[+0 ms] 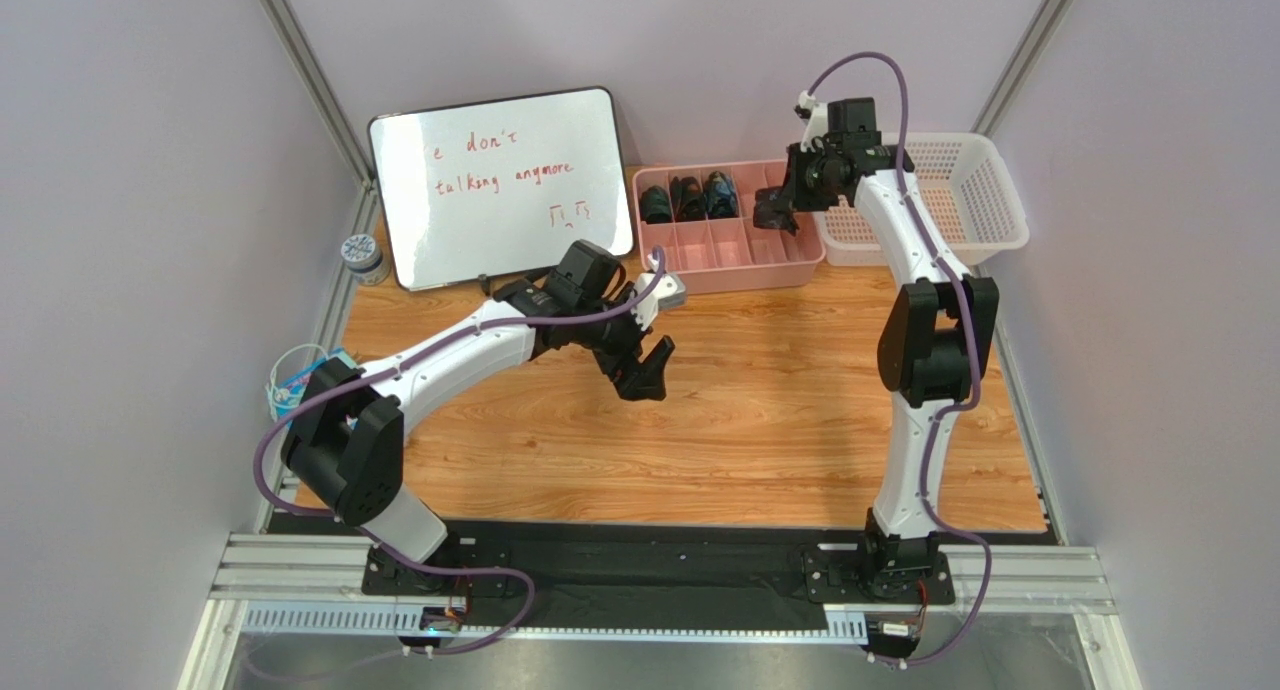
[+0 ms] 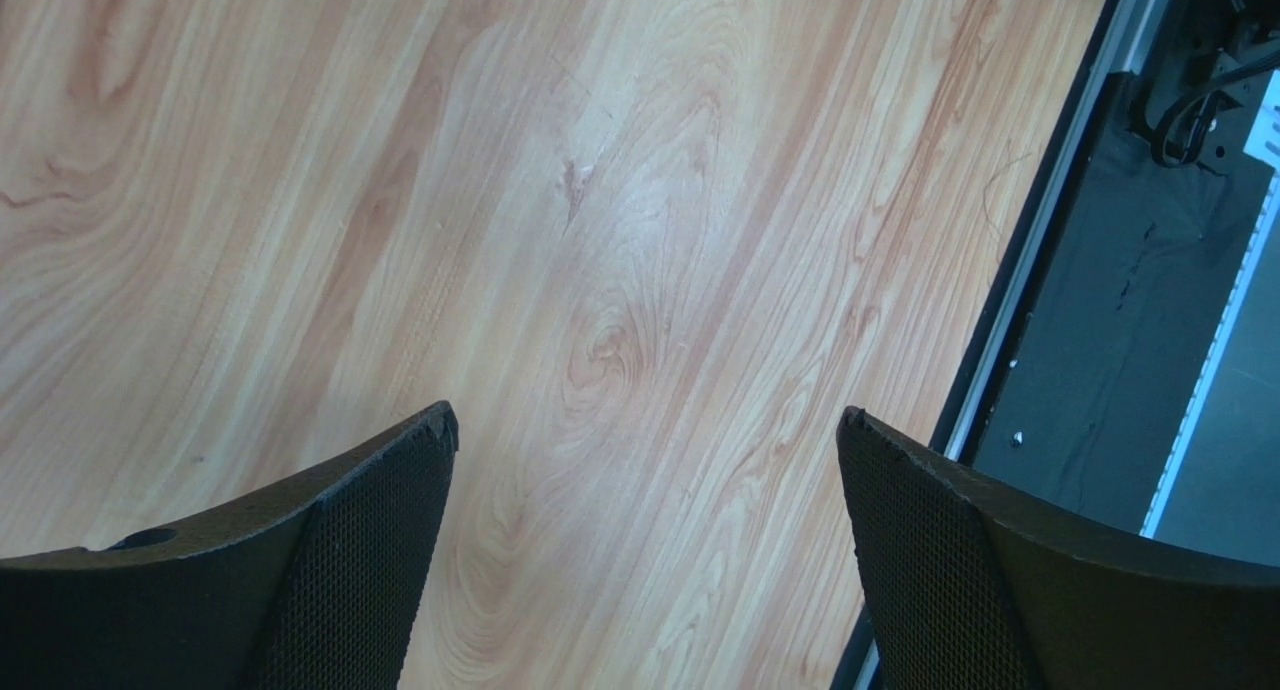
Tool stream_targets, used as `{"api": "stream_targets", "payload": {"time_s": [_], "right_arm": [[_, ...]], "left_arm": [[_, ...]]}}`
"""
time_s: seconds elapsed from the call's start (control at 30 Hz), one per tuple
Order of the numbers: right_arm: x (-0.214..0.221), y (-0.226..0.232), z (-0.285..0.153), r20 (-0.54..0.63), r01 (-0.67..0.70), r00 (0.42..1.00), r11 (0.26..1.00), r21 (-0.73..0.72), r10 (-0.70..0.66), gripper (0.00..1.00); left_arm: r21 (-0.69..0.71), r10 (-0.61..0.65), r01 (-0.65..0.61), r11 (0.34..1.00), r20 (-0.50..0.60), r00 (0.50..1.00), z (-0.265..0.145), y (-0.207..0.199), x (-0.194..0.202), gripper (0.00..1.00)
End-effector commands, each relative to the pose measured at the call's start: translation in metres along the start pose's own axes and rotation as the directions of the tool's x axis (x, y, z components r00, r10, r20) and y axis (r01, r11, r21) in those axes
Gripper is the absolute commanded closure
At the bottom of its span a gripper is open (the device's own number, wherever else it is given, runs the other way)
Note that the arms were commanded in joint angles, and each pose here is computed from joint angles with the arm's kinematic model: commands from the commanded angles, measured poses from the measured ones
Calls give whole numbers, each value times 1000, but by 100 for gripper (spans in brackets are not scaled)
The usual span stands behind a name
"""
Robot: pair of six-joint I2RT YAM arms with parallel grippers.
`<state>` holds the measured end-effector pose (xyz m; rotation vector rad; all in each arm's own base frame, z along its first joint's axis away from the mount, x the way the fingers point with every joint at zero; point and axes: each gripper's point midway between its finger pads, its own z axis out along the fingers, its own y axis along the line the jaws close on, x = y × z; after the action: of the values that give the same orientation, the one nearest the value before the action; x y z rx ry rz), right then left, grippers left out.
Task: Roll the ties
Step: Pick up the tie at the center of the board, then place the tie in the storage box.
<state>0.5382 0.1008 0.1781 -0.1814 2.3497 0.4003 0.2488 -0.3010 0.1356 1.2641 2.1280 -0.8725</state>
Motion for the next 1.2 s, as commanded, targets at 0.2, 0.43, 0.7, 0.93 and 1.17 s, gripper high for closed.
{"api": "stream_targets", "payload": {"time_s": [0.2,0.43,0.7,0.93,1.17], "right_arm": [[6,-24,-25,-67,74,996,984,160,-64,100],[13,-4,-33,-95,51,995,995,91,-42,100],[11,34,-28,-82,75,994,997,25,-73,100],[24,21,-2,-126,77,990,994,80,-67,100],[36,11,13,-173,106,982,981,162,-78,100]], "left_arm": [[14,-25,24,1000,42,999,-5,-3,-2,0],[18,-26,25,1000,51,998,-5,-4,-2,1],[13,-26,26,1000,50,998,-6,-4,-1,1],[9,-26,26,1000,51,998,-7,-4,0,0],[6,-27,27,1000,49,998,-6,-3,3,1]]}}
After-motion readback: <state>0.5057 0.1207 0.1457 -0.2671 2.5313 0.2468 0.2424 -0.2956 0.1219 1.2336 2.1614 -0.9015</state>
